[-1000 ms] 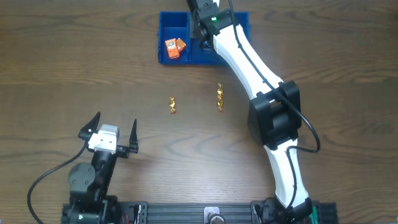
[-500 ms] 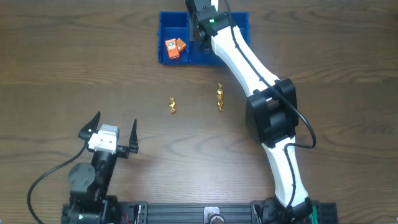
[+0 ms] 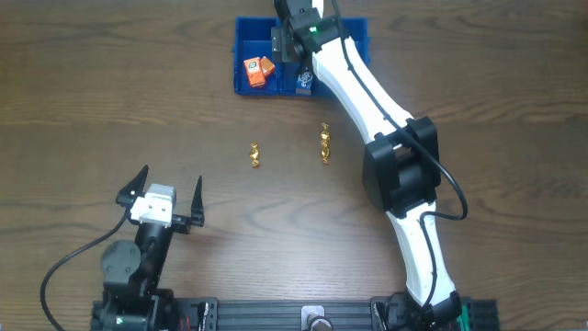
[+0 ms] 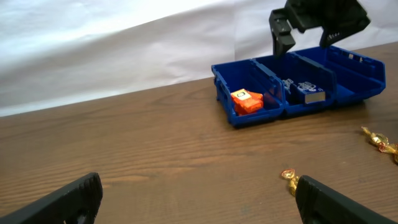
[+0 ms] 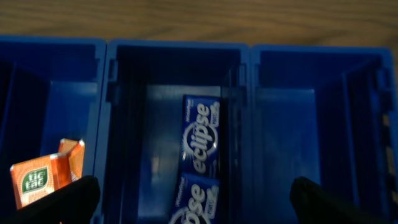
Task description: Sort Candies Into Trays
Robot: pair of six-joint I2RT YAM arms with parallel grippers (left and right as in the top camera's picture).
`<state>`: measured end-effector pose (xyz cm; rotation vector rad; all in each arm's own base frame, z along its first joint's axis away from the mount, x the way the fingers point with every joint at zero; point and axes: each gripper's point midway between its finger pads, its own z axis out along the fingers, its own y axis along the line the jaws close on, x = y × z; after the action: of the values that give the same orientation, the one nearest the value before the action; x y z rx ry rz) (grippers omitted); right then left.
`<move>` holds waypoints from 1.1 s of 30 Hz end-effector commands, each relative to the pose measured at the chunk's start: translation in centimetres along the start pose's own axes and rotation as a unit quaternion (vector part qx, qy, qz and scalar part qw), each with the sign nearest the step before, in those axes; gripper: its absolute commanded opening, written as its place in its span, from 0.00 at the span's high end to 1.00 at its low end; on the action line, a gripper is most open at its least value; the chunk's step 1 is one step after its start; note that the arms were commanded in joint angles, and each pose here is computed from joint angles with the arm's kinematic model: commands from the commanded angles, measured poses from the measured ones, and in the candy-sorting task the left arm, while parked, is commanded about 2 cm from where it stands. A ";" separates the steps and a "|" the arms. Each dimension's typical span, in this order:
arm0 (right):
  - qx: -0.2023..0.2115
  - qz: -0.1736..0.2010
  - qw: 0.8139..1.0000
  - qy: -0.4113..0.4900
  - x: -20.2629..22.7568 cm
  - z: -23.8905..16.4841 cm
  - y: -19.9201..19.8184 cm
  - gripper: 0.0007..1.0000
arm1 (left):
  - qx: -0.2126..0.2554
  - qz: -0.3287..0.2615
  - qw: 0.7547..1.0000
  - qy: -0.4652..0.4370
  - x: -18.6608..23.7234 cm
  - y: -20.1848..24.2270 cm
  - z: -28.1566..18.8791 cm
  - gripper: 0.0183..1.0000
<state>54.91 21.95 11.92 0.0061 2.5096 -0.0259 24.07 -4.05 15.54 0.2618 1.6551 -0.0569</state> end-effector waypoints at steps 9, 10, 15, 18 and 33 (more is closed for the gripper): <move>-0.016 -0.039 0.996 0.084 3.8 -9.5 4.7 0.00 | 0.004 0.001 1.000 0.022 1.7 -0.3 0.2 0.00; -0.024 -0.045 0.992 0.117 5.8 -10.1 5.5 0.00 | 0.004 0.001 1.000 0.022 1.7 -0.3 0.2 0.00; -0.032 -0.085 0.977 0.195 11.5 -12.2 8.1 0.00 | 0.004 0.001 1.000 0.022 1.7 -0.3 0.2 0.00; -0.035 -0.094 0.968 0.229 14.2 -12.2 9.1 0.00 | 0.004 0.001 1.000 0.022 1.7 -0.3 0.2 0.00; -0.067 -0.103 0.956 0.266 21.6 -5.1 11.8 0.00 | 0.004 0.001 1.000 0.022 1.7 -0.3 0.2 0.00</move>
<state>34.89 33.72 4.04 -0.3613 3.0265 0.0691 24.07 -4.05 15.54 0.2618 1.6551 -0.0569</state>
